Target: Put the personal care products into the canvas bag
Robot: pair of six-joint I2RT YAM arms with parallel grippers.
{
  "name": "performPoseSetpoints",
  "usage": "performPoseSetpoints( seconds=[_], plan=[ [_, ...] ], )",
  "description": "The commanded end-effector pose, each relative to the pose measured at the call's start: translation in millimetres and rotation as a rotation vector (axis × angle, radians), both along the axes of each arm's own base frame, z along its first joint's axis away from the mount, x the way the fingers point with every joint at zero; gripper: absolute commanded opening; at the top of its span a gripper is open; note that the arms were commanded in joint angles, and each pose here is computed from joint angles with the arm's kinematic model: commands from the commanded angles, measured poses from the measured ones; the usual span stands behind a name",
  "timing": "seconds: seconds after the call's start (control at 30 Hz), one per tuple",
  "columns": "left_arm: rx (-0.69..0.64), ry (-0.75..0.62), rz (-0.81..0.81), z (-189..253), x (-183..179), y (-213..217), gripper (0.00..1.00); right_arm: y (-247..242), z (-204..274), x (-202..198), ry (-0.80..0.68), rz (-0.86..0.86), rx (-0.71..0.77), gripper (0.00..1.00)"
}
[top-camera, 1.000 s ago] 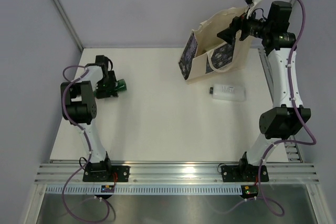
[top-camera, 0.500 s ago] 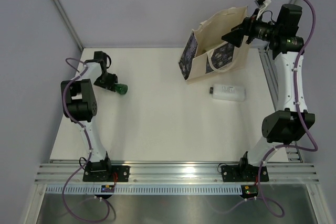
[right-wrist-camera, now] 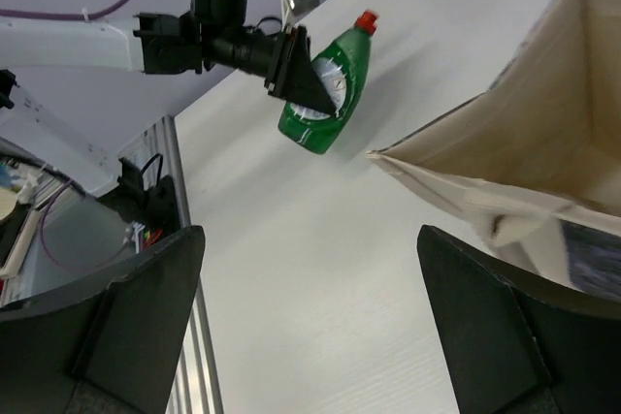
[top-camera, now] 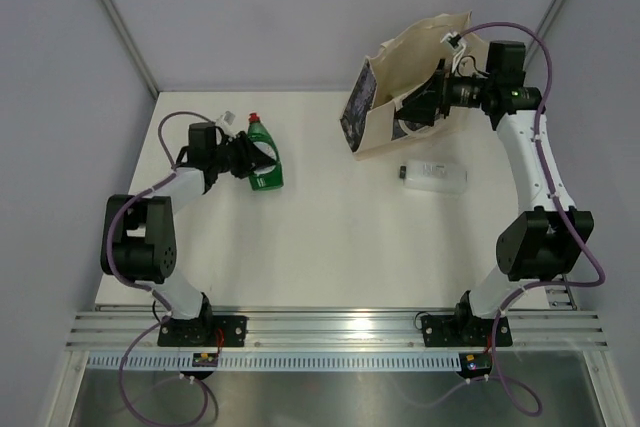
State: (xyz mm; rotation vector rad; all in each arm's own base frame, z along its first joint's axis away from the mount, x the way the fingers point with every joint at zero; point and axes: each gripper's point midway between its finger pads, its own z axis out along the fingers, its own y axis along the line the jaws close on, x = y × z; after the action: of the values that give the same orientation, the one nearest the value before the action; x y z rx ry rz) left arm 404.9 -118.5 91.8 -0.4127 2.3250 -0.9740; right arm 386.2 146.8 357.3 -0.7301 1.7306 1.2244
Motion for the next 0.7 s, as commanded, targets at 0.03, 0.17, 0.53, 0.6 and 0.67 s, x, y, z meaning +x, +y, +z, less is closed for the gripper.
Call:
performPoseSetpoints(
  seconds=[0.03,0.17,0.53,0.6,0.67],
  plan=[
    [-0.167,-0.641,-0.405,163.2,-25.0,-85.4,0.0,48.2,-23.2,-47.4,0.039,0.099,-0.09,0.98],
    [-0.273,-0.761,-0.533,210.9,-72.0,-129.6,0.0,88.0,-32.4,-55.0,0.074,0.065,-0.061,0.99],
    [-0.453,-0.811,-0.661,253.3,-141.1,-178.3,0.0,146.6,-11.6,-70.0,0.132,0.14,0.132,1.0],
    [-0.456,-0.802,-0.66,249.7,-143.4,-180.1,0.0,151.0,-12.3,-76.7,0.13,0.172,0.142,1.0],
    [-0.466,-0.802,-0.664,250.6,-147.8,-181.1,0.0,159.6,-15.2,-80.8,0.109,0.192,0.136,0.99]
  ],
)
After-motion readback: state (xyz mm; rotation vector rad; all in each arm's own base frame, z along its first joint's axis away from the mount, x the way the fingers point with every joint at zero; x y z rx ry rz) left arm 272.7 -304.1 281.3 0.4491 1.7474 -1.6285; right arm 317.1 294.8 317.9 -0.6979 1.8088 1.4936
